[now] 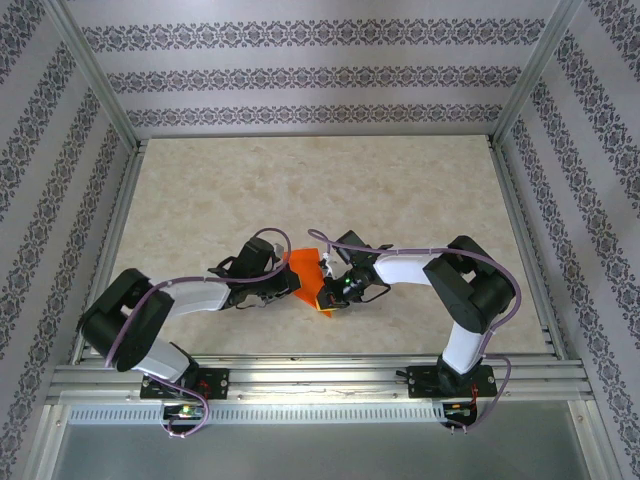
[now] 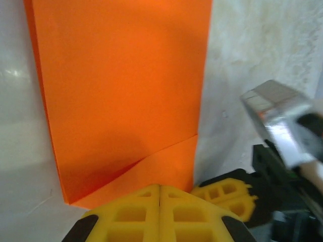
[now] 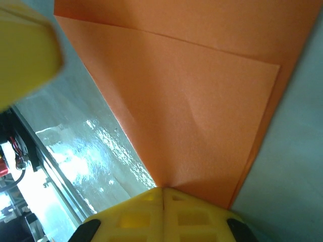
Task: Fold a paper plane with a square sheet of paper (pick it up from the middle)
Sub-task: Third fold the triangle at the center of the table.
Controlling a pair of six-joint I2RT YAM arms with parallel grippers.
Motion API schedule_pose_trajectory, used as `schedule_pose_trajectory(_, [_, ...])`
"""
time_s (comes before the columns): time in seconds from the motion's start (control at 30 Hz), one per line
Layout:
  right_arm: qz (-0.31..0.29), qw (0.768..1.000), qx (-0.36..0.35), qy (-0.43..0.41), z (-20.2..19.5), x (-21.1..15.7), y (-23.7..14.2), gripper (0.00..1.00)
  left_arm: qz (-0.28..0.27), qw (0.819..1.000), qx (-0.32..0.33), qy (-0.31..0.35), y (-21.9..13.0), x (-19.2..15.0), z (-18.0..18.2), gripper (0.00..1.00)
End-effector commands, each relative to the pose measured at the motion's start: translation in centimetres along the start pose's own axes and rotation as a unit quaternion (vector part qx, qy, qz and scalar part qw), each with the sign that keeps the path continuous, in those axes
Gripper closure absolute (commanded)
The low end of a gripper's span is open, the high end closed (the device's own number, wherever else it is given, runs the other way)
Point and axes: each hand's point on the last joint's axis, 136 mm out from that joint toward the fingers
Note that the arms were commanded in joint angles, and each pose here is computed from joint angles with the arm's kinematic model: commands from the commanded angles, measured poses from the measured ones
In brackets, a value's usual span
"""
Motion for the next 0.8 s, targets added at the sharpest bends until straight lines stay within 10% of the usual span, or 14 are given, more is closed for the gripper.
schedule_pose_trajectory(0.0, [0.036,0.998,-0.04,0.028,-2.1,-2.2,0.1,1.0,-0.013,1.0,-0.019,0.005,0.8,0.6,-0.8,0.94])
schedule_pose_trajectory(0.77, [-0.019,0.999,-0.024,0.036,0.4,2.9,1.9,0.96,-0.014,0.999,0.046,-0.022,1.1,-0.2,4.5,0.99])
Point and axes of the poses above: each hand's point on the last joint's axis, 136 mm out from that joint toward the fingers, its own y axis out along the fingers, its own z axis along the line the jaws close on, x = y × z, and after that the axes turned 14 degrees about -y, right-handed
